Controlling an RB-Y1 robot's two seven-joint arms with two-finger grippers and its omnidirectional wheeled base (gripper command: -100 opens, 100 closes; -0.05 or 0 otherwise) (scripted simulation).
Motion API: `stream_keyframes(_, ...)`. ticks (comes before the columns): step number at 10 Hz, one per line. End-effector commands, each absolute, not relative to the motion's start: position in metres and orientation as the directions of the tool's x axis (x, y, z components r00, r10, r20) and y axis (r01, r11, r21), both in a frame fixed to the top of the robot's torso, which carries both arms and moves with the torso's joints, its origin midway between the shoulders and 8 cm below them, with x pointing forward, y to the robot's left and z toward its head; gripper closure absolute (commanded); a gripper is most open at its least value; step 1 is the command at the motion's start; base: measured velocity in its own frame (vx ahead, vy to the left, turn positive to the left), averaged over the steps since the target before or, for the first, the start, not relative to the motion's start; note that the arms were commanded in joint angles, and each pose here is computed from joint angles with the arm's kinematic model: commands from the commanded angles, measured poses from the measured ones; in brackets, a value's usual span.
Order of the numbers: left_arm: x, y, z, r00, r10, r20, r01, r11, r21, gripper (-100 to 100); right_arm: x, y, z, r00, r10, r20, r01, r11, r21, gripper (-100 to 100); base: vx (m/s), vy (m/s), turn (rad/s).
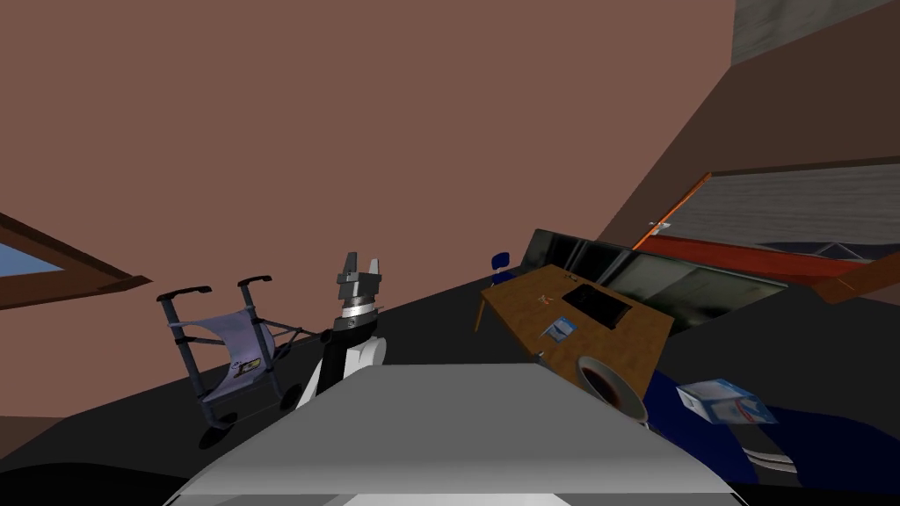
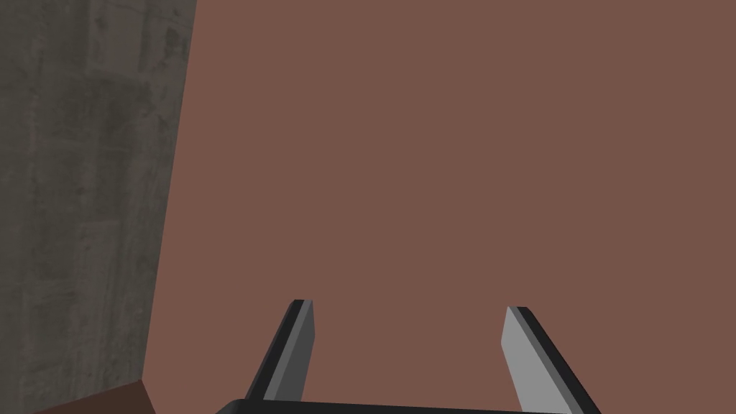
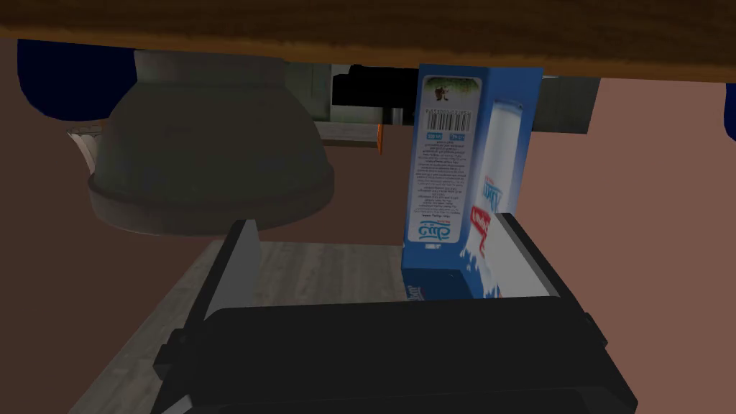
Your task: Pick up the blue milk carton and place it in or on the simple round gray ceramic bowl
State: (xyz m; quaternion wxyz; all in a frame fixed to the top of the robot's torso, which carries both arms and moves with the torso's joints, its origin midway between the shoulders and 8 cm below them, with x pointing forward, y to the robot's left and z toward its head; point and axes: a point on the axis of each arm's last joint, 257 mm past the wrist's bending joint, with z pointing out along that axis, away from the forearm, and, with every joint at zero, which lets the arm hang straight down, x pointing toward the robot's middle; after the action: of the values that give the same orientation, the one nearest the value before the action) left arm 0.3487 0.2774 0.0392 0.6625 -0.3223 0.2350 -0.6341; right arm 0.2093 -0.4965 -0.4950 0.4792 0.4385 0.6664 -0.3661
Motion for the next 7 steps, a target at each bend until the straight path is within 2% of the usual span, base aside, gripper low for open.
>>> stream_keyframes(1,0.349,0.277,0.039,0.085,-0.992,0.097,0.689,-0.012,-0.725,0,0.208,-0.500,-0.490,-0.163,0.198,-0.967,0.934,0.347,-0.086,-100,0.085,0.004,-0.009)
stream_keyframes(7,0.349,0.277,0.039,0.085,-0.992,0.097,0.689,-0.012,-0.725,0,0.200,-0.514,-0.457,-0.189,0.012,-0.982,0.917,0.361,-0.172,-100,0.095,0.003,-0.010)
